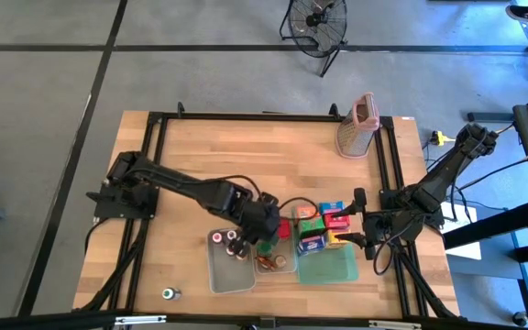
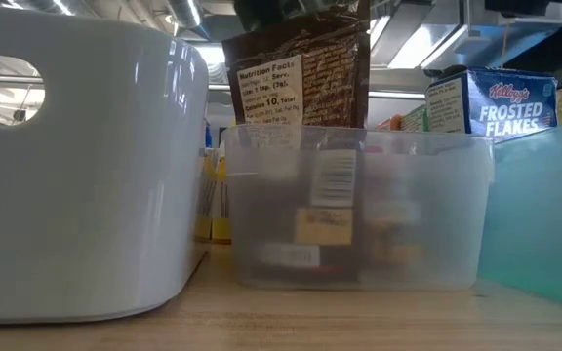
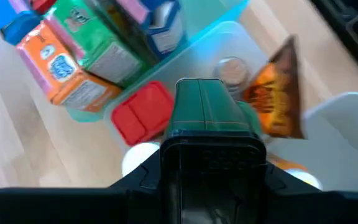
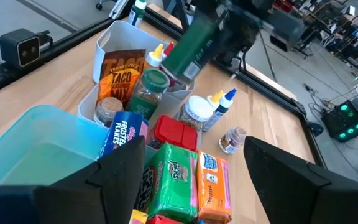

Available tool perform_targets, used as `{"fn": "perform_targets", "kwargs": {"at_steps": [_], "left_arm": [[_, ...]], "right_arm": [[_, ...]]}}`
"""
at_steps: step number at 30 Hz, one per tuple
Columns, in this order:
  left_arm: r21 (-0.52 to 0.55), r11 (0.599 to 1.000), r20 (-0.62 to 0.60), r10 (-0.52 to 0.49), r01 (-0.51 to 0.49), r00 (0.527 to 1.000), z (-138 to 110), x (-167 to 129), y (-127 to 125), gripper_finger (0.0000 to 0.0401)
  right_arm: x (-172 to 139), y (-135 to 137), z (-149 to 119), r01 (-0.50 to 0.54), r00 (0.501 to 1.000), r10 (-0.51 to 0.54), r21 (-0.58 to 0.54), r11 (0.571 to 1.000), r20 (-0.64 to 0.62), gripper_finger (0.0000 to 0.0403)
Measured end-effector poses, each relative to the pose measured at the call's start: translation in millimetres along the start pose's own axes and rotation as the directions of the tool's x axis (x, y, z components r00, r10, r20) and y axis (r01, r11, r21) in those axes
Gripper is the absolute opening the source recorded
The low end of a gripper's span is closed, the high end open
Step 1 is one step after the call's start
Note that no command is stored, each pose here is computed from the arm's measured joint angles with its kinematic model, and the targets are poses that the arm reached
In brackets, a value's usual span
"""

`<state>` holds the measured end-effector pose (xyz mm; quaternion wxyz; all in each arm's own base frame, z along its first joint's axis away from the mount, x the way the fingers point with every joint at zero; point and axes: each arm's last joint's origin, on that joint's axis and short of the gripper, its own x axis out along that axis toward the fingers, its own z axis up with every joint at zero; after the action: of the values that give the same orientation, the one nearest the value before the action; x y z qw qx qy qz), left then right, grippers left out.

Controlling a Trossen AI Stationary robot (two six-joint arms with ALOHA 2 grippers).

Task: Pick & Place Kitchen Items
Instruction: Put the black seasoning can into the white bin

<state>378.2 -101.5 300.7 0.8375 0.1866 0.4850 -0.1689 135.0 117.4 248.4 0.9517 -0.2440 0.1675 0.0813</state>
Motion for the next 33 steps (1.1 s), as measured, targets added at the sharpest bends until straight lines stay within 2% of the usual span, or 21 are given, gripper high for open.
{"fn": "perform_targets", "kwargs": {"at_steps": [5,11,18,23,27,33], "left_arm": [[-0.027,0.998,-0.018,0.054,-0.054,0.998,-2.9,4.9,13.5,0.0113],[-0.072,0.997,-0.046,0.023,-0.026,0.999,-9.2,14.1,26.9,0.0113],[-0.034,0.999,-0.025,0.002,-0.003,1.0,-4.2,17.6,18.1,0.0113],[0.005,0.999,-0.03,0.048,-0.048,0.998,-0.1,15.7,10.5,0.0113],[-0.011,1.0,-0.007,-0.006,0.006,1.0,1.6,14.3,8.2,0.0113],[-0.023,1.0,-0.015,-0.011,0.011,1.0,0.9,16.7,9.0,0.0113]], "right_arm": [[0.0,0.1,-0.2,-0.004,1.0,0.004,0.015,1.0,-0.001,0.0275],[0.0,0.5,-2.4,-0.008,1.0,0.008,0.026,1.0,-0.02,0.0275],[0.0,0.7,-4.3,-0.008,0.999,0.009,0.026,1.0,-0.037,0.0275],[-0.1,0.8,-4.7,-0.008,0.999,0.009,0.027,1.0,-0.04,0.0275],[-0.1,0.8,-4.7,-0.008,0.999,0.009,0.035,0.999,-0.04,0.0275],[-0.1,0.8,-4.7,-0.007,0.999,0.009,0.054,0.999,-0.04,0.0275]]}}
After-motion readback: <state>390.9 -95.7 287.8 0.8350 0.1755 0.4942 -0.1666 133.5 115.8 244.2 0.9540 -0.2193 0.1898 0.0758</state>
